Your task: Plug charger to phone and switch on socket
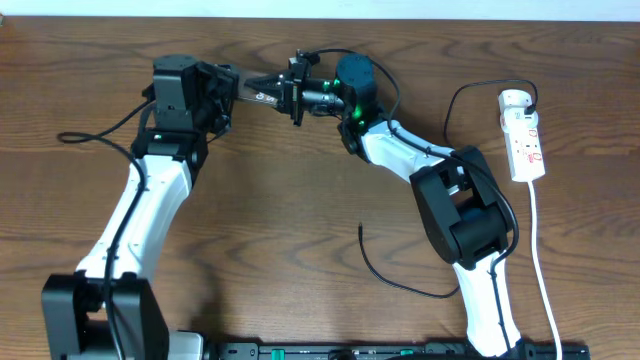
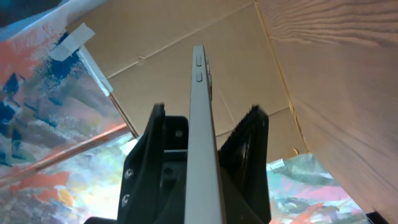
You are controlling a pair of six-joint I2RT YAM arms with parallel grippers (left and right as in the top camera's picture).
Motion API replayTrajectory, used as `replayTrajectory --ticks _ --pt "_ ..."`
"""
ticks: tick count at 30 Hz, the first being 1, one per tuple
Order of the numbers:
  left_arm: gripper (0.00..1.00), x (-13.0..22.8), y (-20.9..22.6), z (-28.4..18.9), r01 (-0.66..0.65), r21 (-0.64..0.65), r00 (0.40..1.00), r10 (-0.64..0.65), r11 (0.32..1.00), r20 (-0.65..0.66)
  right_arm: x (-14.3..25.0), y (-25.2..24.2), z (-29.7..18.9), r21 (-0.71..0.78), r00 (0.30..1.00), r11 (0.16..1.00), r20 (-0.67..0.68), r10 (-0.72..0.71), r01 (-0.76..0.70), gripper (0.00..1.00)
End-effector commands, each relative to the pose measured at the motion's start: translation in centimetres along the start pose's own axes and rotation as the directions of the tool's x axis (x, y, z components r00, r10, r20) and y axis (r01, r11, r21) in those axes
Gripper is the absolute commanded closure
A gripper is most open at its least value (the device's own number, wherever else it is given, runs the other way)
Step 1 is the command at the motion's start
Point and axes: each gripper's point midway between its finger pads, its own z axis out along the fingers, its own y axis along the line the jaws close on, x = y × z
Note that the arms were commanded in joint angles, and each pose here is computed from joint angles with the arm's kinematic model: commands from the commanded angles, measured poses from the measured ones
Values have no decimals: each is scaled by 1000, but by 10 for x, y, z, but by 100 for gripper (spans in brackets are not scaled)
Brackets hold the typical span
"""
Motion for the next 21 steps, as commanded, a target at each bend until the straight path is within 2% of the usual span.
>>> replayTrajectory --ticks 1,21 --pt "41 5 -5 5 -18 27 999 19 999 -33 -4 10 -5 -17 1000 1000 12 -8 8 99" --pt "41 18 -20 4 -16 101 993 28 995 -117 -7 12 -9 -19 1000 1000 17 -9 9 99"
